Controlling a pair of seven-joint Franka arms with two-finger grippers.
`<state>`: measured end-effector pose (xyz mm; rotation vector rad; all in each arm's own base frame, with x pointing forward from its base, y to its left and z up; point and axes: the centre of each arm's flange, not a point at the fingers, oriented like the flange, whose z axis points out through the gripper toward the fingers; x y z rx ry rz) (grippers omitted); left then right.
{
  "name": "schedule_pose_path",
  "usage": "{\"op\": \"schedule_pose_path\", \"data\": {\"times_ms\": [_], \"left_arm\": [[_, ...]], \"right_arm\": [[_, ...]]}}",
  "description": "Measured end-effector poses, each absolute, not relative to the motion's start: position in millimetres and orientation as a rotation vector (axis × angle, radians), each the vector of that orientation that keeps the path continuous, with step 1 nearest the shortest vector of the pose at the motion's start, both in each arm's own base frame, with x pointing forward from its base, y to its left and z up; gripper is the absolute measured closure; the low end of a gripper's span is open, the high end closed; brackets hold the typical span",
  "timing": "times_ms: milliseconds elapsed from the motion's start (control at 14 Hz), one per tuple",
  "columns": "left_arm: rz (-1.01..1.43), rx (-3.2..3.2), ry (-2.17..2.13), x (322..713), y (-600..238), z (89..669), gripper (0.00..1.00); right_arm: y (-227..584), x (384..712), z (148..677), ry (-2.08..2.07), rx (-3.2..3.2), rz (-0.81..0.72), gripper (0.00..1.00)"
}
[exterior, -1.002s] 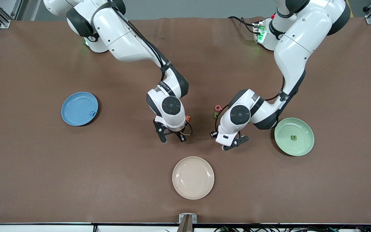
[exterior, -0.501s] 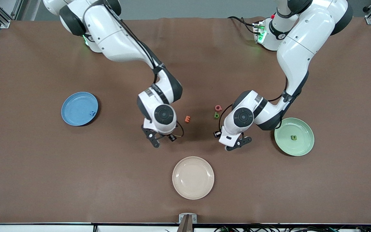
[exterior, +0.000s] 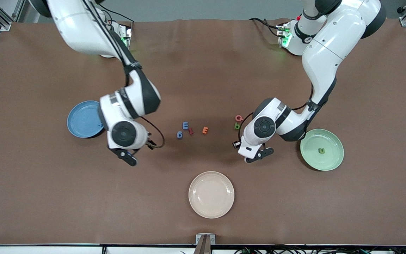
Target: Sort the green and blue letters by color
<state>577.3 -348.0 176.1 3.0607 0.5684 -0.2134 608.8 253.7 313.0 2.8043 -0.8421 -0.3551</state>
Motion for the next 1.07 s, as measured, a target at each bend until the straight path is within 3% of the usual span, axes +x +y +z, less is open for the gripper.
{"op": "schedule_pose_path", "data": {"times_ms": [215,358,715,1073], "left_arm": [[-0.224,3.066,0.555,570.0,-350.6,177.3,0.56],[-0.225,3.067,0.556,568.6,-349.6,178.3,0.7],[-0.208,3.048,0.589,581.6,-332.0,183.9,0.72],[-0.05,3.009,0.598,614.8,-311.2,245.2,0.72]], "right_arm": [[180.9,566.3,326.1,-0.718,2.88,-0.393,0.65],[134.1,539.6,324.3,-0.664,2.924,-0.39,0.65],[47.9,492.6,303.4,-0.59,2.998,-0.332,0.65],[21.3,467.0,273.4,-0.542,3.031,-0.292,0.65]]}}
